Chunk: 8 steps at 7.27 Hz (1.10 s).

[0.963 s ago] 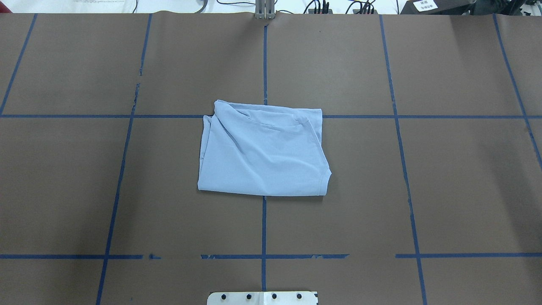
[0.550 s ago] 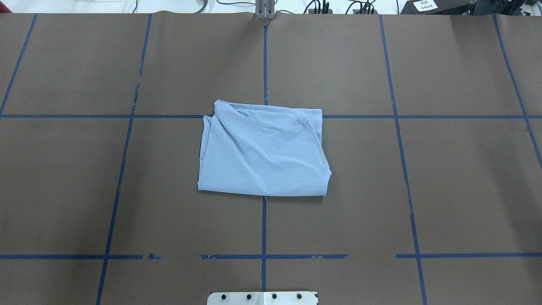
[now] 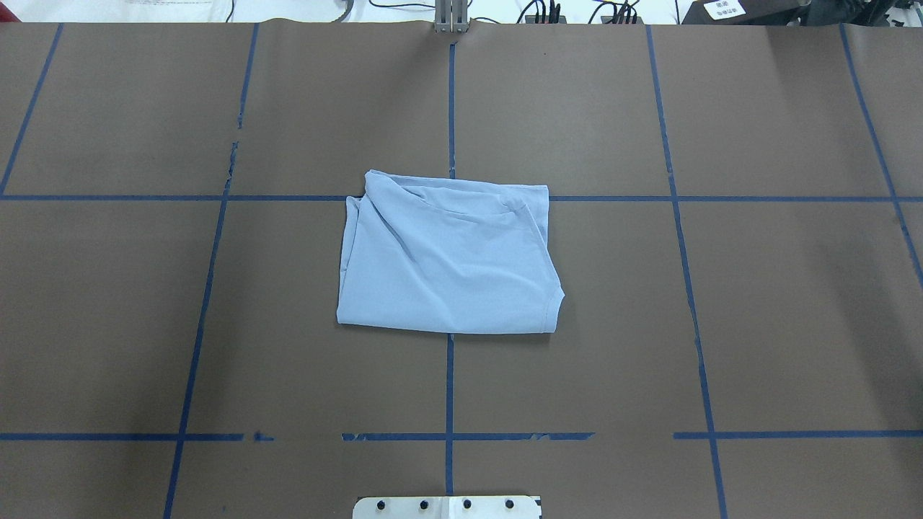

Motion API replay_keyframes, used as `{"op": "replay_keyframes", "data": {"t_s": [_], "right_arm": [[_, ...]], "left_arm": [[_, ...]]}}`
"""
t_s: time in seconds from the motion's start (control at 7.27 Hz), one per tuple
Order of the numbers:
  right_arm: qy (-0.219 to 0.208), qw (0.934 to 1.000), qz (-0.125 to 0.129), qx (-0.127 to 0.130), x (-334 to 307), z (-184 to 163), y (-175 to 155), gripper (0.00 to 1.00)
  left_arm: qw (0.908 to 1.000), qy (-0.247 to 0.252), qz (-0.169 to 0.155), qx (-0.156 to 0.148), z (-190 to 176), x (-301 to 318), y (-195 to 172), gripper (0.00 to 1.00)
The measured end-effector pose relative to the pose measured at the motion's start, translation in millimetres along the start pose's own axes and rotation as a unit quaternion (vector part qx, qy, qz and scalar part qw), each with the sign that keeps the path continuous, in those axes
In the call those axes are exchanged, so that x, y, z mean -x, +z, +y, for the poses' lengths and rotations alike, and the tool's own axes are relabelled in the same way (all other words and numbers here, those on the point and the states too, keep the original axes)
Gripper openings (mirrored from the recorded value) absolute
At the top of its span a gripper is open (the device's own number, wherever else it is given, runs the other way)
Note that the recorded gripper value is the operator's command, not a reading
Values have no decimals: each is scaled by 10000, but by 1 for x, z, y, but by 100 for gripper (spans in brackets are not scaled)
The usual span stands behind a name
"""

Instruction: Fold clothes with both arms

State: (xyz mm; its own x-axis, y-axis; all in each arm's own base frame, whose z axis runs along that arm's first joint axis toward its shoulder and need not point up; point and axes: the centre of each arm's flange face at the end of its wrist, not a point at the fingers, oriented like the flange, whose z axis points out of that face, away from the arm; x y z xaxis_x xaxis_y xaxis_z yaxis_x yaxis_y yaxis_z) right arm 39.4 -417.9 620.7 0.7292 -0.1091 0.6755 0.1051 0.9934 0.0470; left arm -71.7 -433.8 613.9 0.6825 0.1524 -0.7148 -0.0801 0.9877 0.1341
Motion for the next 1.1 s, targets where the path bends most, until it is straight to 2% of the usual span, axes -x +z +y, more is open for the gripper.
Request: {"op": "replay_keyframes", "data": {"t_s": [1.1], "right_arm": [[-54,9999,6,-114,9,-8,-11,100]], "left_arm": [[10000,-43,-6,64,3,6,6,100]]}}
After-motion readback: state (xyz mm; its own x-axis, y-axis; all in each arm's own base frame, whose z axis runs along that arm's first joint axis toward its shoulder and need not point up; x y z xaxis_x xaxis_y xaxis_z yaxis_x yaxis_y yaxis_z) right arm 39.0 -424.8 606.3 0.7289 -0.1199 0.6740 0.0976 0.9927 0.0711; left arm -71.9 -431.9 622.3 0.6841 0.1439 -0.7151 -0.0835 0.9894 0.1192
